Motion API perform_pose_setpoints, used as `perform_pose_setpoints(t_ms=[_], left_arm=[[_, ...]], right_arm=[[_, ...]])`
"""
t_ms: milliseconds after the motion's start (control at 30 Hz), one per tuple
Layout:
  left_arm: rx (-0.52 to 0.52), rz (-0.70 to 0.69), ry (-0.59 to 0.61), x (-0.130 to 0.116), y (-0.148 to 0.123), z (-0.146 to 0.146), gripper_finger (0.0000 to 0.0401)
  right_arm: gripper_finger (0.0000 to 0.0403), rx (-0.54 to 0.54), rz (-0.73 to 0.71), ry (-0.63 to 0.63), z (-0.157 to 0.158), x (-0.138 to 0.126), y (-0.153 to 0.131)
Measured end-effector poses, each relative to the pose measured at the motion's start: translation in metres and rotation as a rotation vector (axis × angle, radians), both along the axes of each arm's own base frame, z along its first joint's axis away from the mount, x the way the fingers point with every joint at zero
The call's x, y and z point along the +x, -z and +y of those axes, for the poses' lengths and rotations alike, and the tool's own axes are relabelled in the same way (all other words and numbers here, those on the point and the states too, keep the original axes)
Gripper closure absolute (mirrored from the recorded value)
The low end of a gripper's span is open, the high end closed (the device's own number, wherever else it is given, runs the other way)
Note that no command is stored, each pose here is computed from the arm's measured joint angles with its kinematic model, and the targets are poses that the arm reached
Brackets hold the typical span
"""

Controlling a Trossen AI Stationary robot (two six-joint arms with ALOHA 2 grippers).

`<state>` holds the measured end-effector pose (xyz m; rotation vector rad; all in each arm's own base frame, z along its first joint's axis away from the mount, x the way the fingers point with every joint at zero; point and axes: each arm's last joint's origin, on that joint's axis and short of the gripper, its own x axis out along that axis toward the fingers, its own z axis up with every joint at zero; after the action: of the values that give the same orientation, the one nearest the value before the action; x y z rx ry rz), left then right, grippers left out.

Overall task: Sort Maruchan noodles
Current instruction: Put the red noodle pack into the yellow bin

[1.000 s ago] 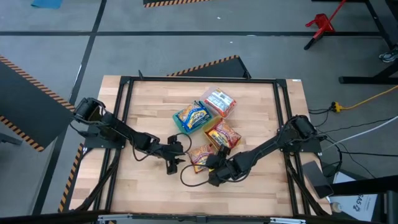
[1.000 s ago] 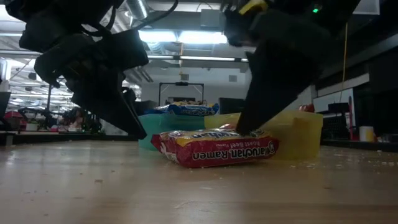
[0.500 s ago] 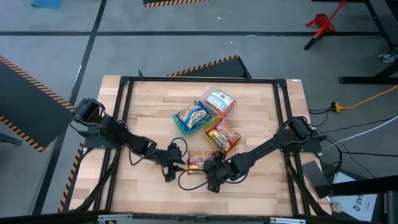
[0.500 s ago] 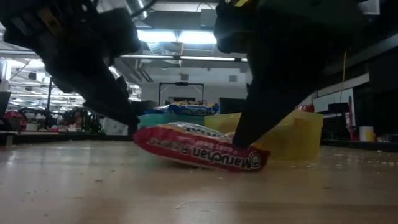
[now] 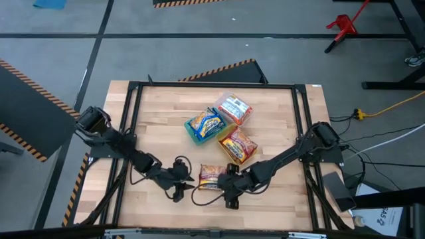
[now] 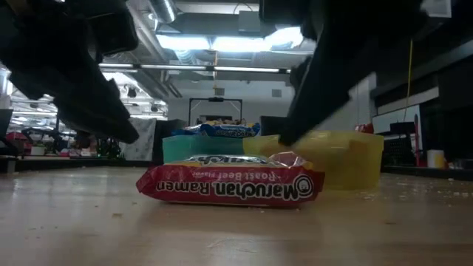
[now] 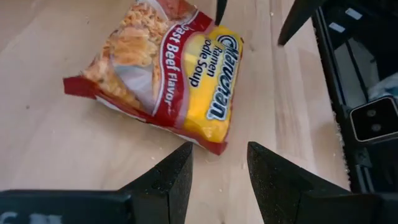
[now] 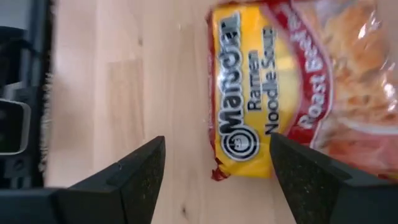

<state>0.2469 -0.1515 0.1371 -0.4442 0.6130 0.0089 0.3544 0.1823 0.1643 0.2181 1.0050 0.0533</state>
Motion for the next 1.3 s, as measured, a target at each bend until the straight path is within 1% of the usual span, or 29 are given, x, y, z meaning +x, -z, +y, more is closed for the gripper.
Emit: perform_pose_setpoints(t_ms=[133, 233, 300, 367, 467, 500, 533, 600, 700, 800, 933, 1000, 1067, 1133, 1300], left_arm=[[0.011, -0.016, -0.060, -0.004, 0.000, -0.005, 0.0255], [0.027, -0.035, -0.097, -0.006, 0.000, -0.006, 0.0255], [0.020, -0.044, -0.123, -0.007, -0.001, -0.007, 0.0255], [0.004, -0.055, -0.163, -0.007, -0.001, -0.008, 0.0255], [-0.036, -0.076, -0.238, -0.008, -0.002, -0.008, 0.0255], [-0.052, -0.080, -0.254, -0.008, -0.002, -0.008, 0.0255], [-0.065, -0.083, -0.264, -0.008, -0.002, -0.008, 0.0255], [-0.085, -0.101, -0.272, -0.007, -0.004, -0.009, 0.0255], [-0.118, -0.137, -0.281, -0.006, -0.007, -0.010, 0.0255], [-0.181, -0.172, -0.299, -0.006, -0.008, -0.008, 0.0255], [-0.305, -0.256, -0.320, -0.018, 0.001, 0.002, 0.0255], [-0.348, -0.297, -0.353, -0.026, 0.006, 0.009, 0.0254], [-0.378, -0.309, -0.376, -0.032, 0.011, 0.015, 0.0254], [-0.413, -0.312, -0.388, -0.033, 0.013, 0.020, 0.0254], [-0.442, -0.300, -0.365, -0.028, 0.011, 0.023, 0.0254]], right_arm=[[0.0127, -0.039, -0.029, -0.019, -0.006, -0.003, -0.015], [0.0127, -0.071, -0.003, -0.011, -0.009, -0.006, -0.016], [0.0127, -0.056, 0.043, 0.034, -0.010, -0.009, -0.013], [0.0127, -0.005, 0.101, 0.162, -0.011, -0.013, -0.010], [0.0127, 0.089, 0.172, 0.456, -0.011, -0.021, -0.003], [0.0127, 0.124, 0.169, 0.545, -0.010, -0.023, -0.001], [0.0127, 0.150, 0.152, 0.598, -0.008, -0.024, 0.001], [0.0127, 0.174, 0.092, 0.626, -0.001, -0.024, 0.000], [0.0127, 0.220, 0.005, 0.632, 0.003, -0.018, -0.005], [0.0127, 0.244, -0.009, 0.696, -0.002, -0.015, -0.004], [0.0127, 0.261, -0.001, 0.795, -0.007, -0.019, 0.007], [0.0127, 0.289, -0.006, 0.817, -0.007, -0.021, 0.011], [0.0127, 0.315, -0.016, 0.827, -0.007, -0.022, 0.014], [0.0127, 0.345, -0.038, 0.824, -0.007, -0.021, 0.017], [0.0127, 0.390, -0.091, 0.834, -0.011, -0.025, 0.029]])
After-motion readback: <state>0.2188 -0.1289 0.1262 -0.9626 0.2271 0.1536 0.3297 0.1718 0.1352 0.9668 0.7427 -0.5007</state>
